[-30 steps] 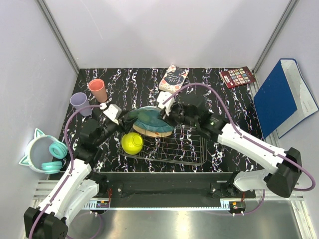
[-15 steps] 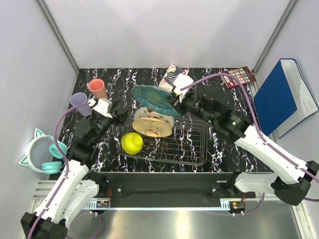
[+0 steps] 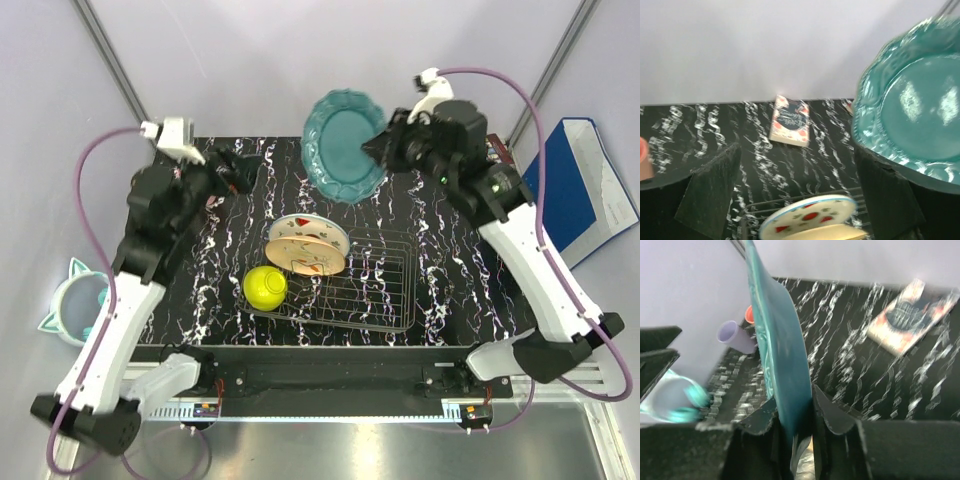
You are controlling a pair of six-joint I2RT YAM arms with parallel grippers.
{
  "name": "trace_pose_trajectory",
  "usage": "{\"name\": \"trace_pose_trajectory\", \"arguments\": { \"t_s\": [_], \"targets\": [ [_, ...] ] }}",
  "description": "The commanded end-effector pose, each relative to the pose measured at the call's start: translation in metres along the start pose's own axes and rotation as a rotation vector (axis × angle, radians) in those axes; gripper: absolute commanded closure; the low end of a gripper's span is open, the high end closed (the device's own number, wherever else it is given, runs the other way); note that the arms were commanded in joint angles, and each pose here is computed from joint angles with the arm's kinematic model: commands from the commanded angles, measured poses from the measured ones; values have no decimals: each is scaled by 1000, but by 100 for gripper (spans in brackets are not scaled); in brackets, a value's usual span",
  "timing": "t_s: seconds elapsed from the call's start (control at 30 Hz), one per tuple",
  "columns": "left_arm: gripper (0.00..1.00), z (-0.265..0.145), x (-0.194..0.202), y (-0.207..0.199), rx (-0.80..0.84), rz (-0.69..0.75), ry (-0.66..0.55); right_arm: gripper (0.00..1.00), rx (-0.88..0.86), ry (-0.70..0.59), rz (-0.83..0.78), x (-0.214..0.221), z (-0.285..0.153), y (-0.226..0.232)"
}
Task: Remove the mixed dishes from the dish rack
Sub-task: Place the plate at the center of the board.
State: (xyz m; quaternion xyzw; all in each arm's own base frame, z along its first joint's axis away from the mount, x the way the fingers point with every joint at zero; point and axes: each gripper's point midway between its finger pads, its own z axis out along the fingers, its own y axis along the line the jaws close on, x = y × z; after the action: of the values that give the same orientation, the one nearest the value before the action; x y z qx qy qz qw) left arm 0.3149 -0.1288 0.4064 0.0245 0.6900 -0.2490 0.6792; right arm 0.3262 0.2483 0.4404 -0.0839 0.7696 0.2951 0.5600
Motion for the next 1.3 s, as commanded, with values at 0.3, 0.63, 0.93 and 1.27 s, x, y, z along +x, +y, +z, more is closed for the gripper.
{"name": "trace_pose_trajectory", "arguments": {
  "t_s": [0.3,0.63,0.93,1.27],
  "targets": [
    [1,0,31,-82,362,-565,257,100,-531,53,733,-39,3,37],
    [1,5,24,-95,440,-613,268,100,-493,64,736,-19,19,22],
    [1,16,33,-97,466,-646,288,100,-519,127,741,-3,26,24],
    [39,43,36,-89,423,-635,302,100,-544,246,706,28,29,28]
  ]
}}
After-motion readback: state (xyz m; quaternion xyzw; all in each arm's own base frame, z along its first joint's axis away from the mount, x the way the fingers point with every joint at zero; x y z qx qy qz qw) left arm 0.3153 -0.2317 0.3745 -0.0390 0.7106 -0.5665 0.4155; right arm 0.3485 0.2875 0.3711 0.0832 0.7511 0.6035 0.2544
